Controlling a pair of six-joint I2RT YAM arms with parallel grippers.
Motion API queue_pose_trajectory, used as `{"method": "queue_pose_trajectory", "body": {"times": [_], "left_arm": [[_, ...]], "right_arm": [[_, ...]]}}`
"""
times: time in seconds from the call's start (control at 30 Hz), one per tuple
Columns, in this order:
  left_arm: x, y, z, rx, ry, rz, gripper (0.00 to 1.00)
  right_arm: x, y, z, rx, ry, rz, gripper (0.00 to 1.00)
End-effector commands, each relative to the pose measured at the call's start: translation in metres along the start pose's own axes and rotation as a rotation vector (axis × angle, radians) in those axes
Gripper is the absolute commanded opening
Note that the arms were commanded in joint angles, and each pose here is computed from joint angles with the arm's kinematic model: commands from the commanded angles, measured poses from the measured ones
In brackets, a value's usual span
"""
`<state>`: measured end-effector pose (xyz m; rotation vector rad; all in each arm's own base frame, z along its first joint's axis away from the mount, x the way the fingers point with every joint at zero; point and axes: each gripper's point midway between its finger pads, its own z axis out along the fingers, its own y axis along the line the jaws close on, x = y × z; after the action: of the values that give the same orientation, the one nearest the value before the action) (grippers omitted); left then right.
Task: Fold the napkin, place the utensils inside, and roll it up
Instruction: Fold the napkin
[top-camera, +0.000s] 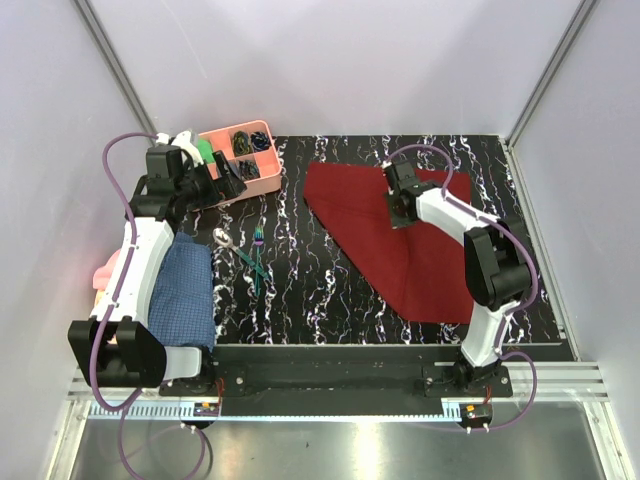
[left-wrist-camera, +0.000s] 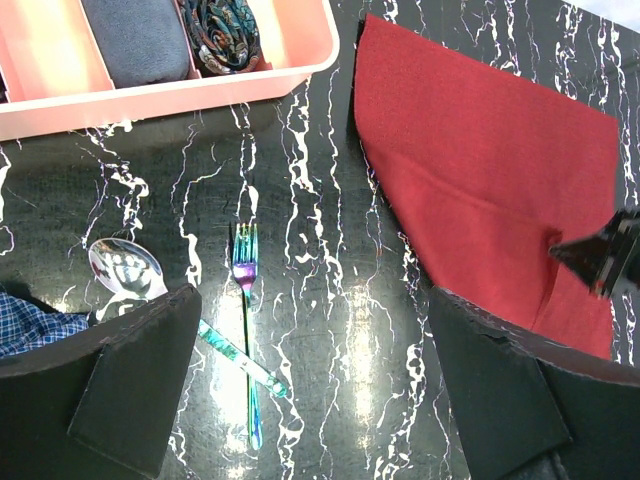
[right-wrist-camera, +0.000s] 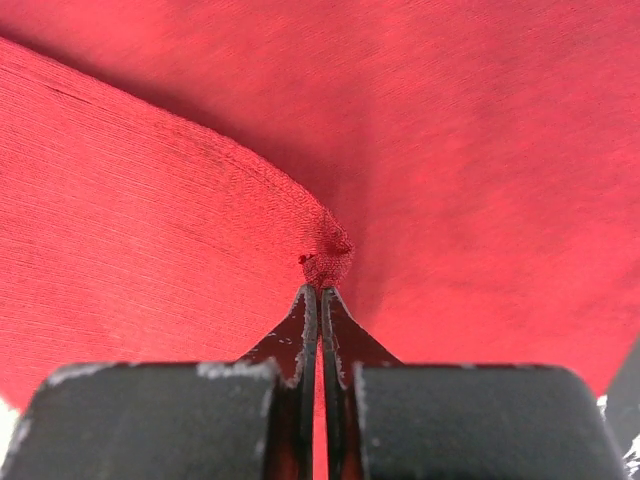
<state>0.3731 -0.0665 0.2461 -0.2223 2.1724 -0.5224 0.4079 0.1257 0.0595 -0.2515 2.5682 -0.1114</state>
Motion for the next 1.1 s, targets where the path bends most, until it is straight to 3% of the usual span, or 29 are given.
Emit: {"method": "queue_pose_trajectory", "body": {"times": [0.0,0.53,0.8,1.07], "left_arm": [[-0.007,-0.005,0.003,0.035,-0.022,0.005,0.99],[-0.005,-0.001,0.007,0.025,-0.014,0.000,0.99],[-0.003,0.000,0.009,0.023,-0.003,-0.002,0.99],[-0.002,0.001,0.012,0.018,0.001,-0.004,0.99]], "right_arm": [[-0.034,-0.047,0.008,0.100,-0.063,0.031,0.00],[-0.061,-0.167,0.037,0.272,-0.046,0.056,0.00],[-0.068,-0.204,0.054,0.332,-0.030,0.055,0.00],[-0.084,-0.210,0.065,0.336,-0.051,0.038,0.00]]}}
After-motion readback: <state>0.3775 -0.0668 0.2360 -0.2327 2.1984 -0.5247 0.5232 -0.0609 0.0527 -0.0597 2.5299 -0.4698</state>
